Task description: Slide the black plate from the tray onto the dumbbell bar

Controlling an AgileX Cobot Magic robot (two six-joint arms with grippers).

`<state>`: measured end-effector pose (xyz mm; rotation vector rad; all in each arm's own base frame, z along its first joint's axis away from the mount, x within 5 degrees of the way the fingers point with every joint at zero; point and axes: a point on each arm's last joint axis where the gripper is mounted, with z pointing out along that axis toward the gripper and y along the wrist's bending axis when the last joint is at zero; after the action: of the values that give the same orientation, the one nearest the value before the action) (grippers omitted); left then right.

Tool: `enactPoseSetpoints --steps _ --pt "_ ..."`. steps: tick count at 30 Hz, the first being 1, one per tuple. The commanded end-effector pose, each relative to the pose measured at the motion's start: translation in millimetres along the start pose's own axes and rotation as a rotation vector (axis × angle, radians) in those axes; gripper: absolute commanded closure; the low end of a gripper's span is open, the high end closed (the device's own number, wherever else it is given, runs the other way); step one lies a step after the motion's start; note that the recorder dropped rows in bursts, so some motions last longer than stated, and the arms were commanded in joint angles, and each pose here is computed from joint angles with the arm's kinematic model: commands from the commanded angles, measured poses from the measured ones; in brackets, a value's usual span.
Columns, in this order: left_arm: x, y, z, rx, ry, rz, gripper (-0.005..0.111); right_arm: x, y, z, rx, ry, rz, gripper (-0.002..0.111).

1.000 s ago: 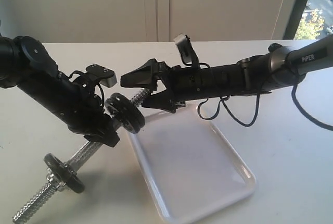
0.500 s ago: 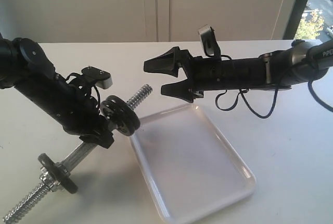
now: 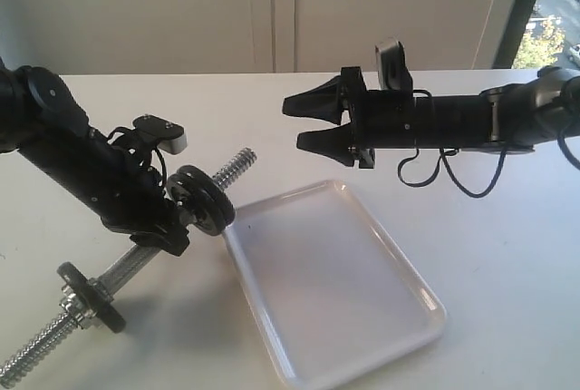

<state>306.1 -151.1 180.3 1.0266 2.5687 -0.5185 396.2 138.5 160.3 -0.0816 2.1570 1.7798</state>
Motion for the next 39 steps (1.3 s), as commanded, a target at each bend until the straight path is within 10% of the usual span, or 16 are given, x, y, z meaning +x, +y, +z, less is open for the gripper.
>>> enactPoseSetpoints --steps 1,8,14,25,39 --pt "-13.3 -5.4 -18.3 0.002 -0.100 -0.030 0.107 -2.9 4.9 -11.8 0.016 0.027 -0.006 0.096" --pt "-12.9 -4.8 -18.2 -0.005 -0.096 -0.042 0.107 -9.5 42.0 -27.2 0.017 0.019 -0.164 0.108" --pt "-10.7 -0.4 -18.2 -0.053 -0.074 -0.062 0.107 -2.2 130.4 -58.0 0.021 0.003 -0.511 0.108" --pt "-10.3 0.6 -18.2 -0.064 -0.070 -0.064 0.107 91.3 263.6 -117.7 0.104 -0.081 -0.949 0.108" --pt "-1.2 3.0 -12.8 -0.092 -0.047 -0.074 0.107 152.2 290.7 -148.7 0.277 -0.184 -1.110 0.108"
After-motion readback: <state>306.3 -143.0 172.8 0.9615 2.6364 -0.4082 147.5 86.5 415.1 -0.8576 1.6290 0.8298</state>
